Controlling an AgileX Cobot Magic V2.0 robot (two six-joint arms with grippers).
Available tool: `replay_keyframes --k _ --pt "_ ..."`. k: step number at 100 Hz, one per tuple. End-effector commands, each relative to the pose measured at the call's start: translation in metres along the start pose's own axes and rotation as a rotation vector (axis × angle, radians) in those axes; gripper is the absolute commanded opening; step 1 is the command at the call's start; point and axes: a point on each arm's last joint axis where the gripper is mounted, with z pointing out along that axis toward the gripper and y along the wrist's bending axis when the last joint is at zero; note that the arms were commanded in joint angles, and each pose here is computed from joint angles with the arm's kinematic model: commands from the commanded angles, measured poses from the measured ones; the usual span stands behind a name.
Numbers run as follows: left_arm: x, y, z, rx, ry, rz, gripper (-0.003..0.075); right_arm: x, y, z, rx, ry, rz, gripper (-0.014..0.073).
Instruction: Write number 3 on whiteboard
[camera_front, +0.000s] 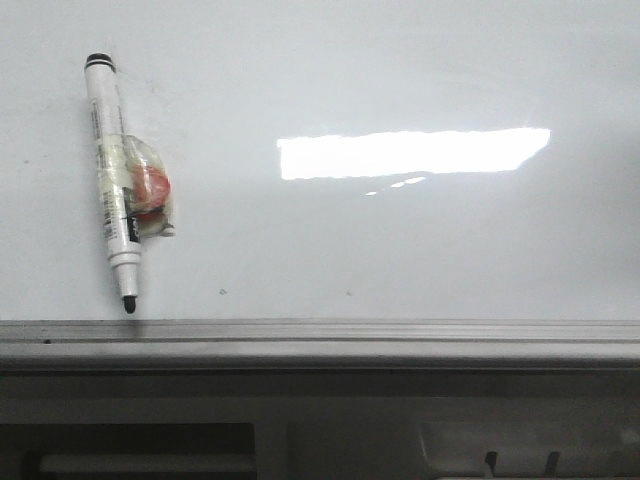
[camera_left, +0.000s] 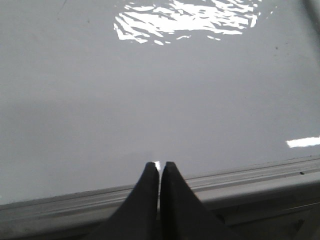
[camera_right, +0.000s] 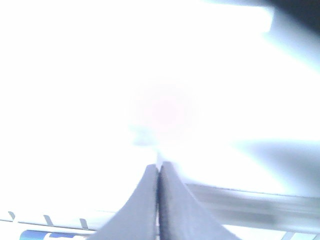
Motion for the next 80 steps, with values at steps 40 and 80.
replay_keyframes --k 40,80 --pt "-0.002 0.0 -0.001 0.003 -0.065 -0.013 -0.0021 0.008 0.0 0.002 0.005 0.001 -0.012 -0.0061" --pt "-0.018 0.001 -0.003 0.01 -0.236 -0.136 -0.0021 0.009 -0.001 0.002 0.017 0.011 -0.044 -0.0061"
